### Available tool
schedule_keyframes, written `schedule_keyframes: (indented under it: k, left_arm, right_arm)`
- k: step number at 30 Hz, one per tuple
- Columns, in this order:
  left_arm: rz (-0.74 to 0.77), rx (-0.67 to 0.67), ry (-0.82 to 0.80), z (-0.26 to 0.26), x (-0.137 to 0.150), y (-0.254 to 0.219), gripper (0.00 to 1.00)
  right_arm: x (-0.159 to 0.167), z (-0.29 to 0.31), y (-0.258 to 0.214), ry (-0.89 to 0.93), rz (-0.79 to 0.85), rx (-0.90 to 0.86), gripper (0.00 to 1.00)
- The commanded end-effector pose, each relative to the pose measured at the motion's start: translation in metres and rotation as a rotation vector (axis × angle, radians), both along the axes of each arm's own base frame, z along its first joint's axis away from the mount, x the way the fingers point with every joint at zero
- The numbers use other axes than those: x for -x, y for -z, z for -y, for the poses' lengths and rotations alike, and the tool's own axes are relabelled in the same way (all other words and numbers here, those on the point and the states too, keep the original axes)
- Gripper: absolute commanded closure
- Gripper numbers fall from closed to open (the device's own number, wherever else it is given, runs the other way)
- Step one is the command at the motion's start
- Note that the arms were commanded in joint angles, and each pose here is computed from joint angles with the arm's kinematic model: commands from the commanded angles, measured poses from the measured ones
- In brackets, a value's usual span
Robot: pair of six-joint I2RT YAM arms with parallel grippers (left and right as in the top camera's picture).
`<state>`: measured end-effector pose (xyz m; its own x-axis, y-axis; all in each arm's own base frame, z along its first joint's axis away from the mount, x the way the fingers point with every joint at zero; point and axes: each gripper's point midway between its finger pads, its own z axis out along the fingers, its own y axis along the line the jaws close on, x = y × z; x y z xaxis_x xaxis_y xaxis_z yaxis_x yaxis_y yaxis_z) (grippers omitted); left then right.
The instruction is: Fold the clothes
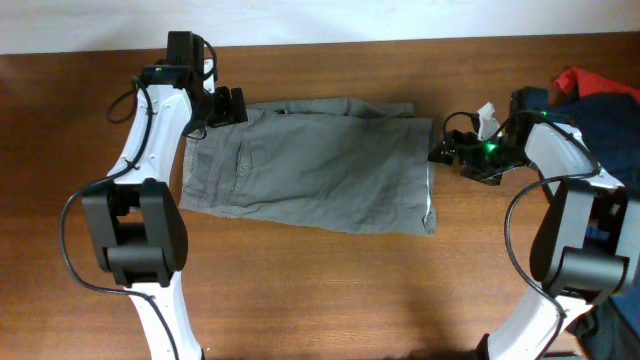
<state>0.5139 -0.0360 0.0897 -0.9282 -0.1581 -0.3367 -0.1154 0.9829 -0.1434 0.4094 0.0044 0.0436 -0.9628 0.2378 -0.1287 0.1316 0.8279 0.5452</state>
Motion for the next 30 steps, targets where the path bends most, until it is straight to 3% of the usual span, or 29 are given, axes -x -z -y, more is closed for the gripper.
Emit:
schedule_keyframes:
  k: [1, 17, 30]
  left_arm:
    - [0.018, -0.003, 0.017, -0.001, -0.005, -0.004, 0.01]
    - [0.010, -0.003, 0.017, -0.001, -0.003, -0.004, 0.01]
    - [0.010, -0.003, 0.017, -0.001, -0.003, -0.004, 0.01]
  right_arm:
    - [0.002, -0.018, 0.008, -0.060, 0.003, -0.077, 0.01]
    - [0.009, -0.042, 0.036, -0.055, -0.087, -0.238, 0.01]
    - [0.019, -0.102, 0.064, -0.092, -0.219, -0.292, 0.01]
